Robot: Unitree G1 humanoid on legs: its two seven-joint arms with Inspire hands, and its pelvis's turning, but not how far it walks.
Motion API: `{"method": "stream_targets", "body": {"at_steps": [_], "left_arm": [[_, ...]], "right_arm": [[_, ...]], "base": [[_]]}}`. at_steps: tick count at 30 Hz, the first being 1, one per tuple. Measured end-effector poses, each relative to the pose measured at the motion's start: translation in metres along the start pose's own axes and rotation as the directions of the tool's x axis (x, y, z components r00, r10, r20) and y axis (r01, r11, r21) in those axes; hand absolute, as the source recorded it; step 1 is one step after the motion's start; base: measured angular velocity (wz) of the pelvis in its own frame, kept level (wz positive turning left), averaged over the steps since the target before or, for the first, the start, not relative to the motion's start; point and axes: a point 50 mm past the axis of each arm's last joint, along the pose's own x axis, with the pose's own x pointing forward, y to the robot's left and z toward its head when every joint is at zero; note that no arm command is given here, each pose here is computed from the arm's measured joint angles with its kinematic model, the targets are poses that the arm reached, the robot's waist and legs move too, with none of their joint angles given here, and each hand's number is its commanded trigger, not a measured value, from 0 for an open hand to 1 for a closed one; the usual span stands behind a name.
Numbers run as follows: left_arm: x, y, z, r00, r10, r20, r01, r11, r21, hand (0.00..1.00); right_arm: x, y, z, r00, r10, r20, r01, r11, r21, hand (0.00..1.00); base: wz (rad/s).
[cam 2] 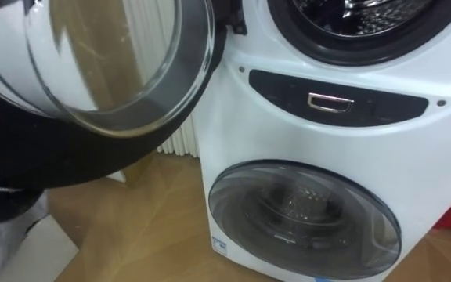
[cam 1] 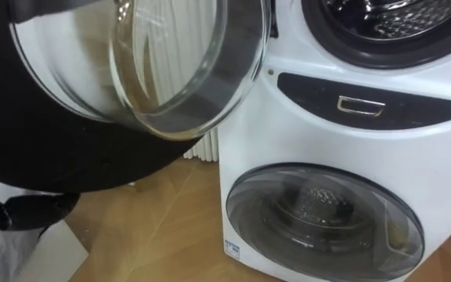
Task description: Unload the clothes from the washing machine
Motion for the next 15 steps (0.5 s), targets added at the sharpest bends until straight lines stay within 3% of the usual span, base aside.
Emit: {"method": "stream_targets", "body": {"at_steps": [10, 15], "left_arm": [[-0.012, -0.013, -0.004, 0.997, -0.063, 0.037, 0.063, 0.998, -0.008, 0.00], [-0.014, -0.026, -0.001, 0.987, -0.144, 0.067, 0.146, 0.989, -0.019, 0.00]], "right_arm": [[0.004, 0.005, 0.004, 1.000, -0.005, -0.009, 0.005, 1.000, 0.005, 0.00], [0.005, 0.009, 0.005, 1.000, 0.002, -0.009, -0.002, 1.000, -0.017, 0.00]], "base": [[-0.02], [-0.01]]}}
